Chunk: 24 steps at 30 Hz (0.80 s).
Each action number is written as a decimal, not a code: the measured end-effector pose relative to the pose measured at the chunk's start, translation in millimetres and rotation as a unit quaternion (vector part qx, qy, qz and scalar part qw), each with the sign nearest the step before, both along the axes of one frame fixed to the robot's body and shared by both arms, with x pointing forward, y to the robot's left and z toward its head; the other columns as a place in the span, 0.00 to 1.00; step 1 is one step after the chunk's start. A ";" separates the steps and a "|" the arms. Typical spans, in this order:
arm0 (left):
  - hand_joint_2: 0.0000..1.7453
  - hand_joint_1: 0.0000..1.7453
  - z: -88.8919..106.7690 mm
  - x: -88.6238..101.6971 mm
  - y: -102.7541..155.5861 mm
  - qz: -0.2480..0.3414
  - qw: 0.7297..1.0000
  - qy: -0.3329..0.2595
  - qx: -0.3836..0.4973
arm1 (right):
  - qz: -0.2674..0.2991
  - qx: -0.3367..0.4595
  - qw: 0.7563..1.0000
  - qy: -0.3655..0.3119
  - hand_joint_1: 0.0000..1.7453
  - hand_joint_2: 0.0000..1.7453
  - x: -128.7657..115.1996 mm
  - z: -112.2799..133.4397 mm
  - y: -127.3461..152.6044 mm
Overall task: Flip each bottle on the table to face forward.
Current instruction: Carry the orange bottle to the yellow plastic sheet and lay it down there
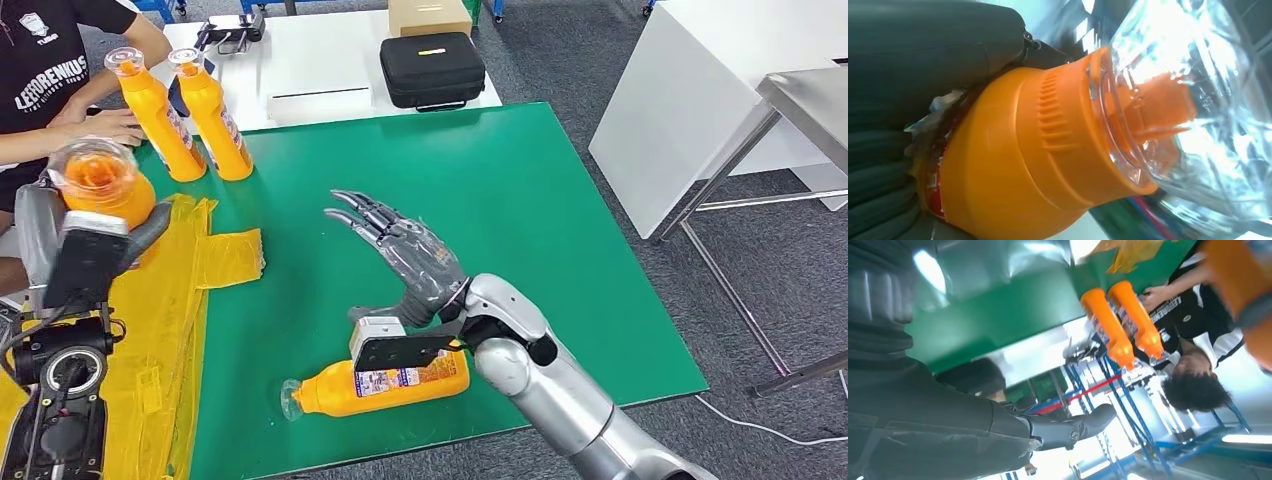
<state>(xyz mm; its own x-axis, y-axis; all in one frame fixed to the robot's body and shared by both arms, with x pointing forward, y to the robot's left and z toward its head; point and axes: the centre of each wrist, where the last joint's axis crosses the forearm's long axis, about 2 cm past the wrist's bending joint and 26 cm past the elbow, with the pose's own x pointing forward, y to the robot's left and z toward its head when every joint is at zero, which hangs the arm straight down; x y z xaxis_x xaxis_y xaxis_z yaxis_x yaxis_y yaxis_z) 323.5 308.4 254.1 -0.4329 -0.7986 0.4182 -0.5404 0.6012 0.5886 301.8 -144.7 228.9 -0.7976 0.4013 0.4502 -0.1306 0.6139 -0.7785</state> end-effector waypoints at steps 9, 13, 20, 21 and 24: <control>1.00 1.00 -28.0 14.1 25.8 0.114 0.936 0.124 0.308 | -0.014 -0.051 0.999 0.003 0.00 1.00 -15.7 -8.1 -24.5; 1.00 1.00 -44.0 22.6 35.5 0.113 0.917 0.172 0.343 | -0.018 -0.085 0.996 0.019 0.00 1.00 -18.5 -16.9 -32.2; 1.00 1.00 -71.5 38.5 54.2 0.092 0.871 0.278 0.394 | -0.012 -0.154 0.987 0.048 0.00 1.00 -22.8 -27.7 -36.8; 1.00 1.00 -77.3 41.2 56.5 0.085 0.865 0.296 0.398 | -0.011 -0.165 0.985 0.055 0.00 1.00 -23.6 -29.8 -37.7; 1.00 1.00 -93.9 48.3 61.3 0.069 0.843 0.346 0.407 | -0.010 -0.198 0.977 0.079 0.00 1.00 -26.4 -37.3 -40.3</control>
